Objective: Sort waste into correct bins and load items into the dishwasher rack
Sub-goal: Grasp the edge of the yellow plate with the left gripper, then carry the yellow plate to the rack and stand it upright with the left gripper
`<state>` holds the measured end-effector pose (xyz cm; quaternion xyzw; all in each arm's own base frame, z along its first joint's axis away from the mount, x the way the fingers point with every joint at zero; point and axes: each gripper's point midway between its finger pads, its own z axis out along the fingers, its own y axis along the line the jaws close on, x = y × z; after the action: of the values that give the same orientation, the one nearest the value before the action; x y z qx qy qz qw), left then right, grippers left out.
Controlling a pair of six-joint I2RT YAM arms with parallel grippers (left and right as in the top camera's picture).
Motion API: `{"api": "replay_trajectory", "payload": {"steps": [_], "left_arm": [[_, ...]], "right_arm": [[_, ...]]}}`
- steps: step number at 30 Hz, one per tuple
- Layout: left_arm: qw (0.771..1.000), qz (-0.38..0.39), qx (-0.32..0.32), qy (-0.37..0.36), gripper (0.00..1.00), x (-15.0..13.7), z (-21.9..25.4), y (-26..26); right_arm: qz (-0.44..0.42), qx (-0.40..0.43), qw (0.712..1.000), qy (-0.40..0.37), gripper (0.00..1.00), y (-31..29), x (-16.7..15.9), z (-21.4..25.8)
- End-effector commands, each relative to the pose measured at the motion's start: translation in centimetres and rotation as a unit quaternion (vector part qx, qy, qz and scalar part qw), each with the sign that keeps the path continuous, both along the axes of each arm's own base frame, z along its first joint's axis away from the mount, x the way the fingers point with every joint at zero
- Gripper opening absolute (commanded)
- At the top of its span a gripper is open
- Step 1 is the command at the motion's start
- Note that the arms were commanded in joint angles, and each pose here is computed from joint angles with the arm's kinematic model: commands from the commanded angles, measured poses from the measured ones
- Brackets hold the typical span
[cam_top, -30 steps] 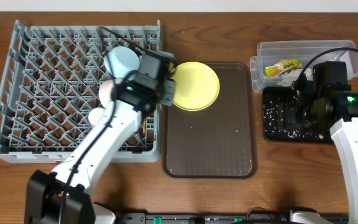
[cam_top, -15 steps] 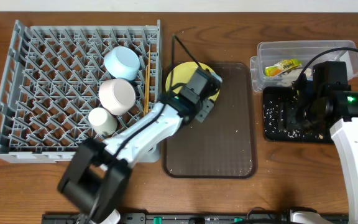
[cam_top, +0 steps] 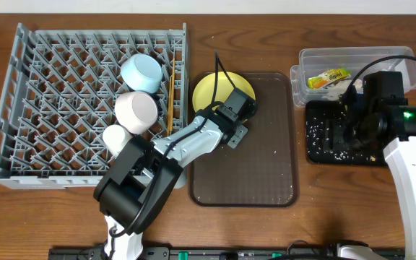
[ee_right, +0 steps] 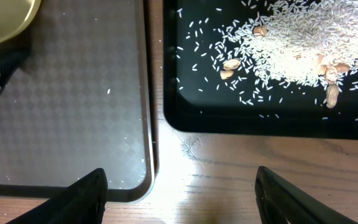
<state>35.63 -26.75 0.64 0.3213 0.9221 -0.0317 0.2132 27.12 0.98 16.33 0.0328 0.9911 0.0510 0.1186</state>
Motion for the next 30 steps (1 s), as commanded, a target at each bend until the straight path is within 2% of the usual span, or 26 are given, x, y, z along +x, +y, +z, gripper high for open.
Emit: {"api": "replay_trajectory", "payload": {"steps": [1,3,6,7,14,21,27,30], "left_arm": [[1.000,-0.005,0.016,0.016,0.41,-0.6,-1.2,0.5],[1.000,-0.009,0.017,0.017,0.24,-0.9,-1.2,0.4],[1.000,-0.016,0.017,0.018,0.08,-1.3,-0.9,-0.1],[1.000,-0.020,0.017,0.017,0.06,-1.5,-0.7,-0.3],[0.998,-0.053,-0.014,-0.021,0.06,-2.7,3.5,-3.1],[0.992,-0.056,-0.075,-0.088,0.06,-2.9,11.9,-3.6],[0.978,0.050,-0.163,-0.122,0.06,-1.9,19.0,-0.3],[0.967,0.065,-0.221,-0.106,0.06,-1.7,21.2,0.8]], "right_arm": [[0.003,-0.004,1.000,-0.010,0.74,-0.1,0.1,0.6],[0.003,-0.004,1.000,-0.010,0.74,-0.1,0.1,0.6],[0.004,-0.004,1.000,-0.010,0.74,-0.1,0.1,0.6],[0.004,-0.004,1.000,-0.010,0.74,-0.1,0.1,0.6],[0.004,-0.004,1.000,-0.009,0.74,-0.1,0.0,0.6],[0.004,-0.004,1.000,-0.007,0.74,-0.1,0.0,0.6],[0.004,-0.004,1.000,-0.006,0.74,-0.1,-0.1,0.6],[0.004,-0.004,1.000,-0.005,0.74,-0.1,-0.1,0.5]]}}
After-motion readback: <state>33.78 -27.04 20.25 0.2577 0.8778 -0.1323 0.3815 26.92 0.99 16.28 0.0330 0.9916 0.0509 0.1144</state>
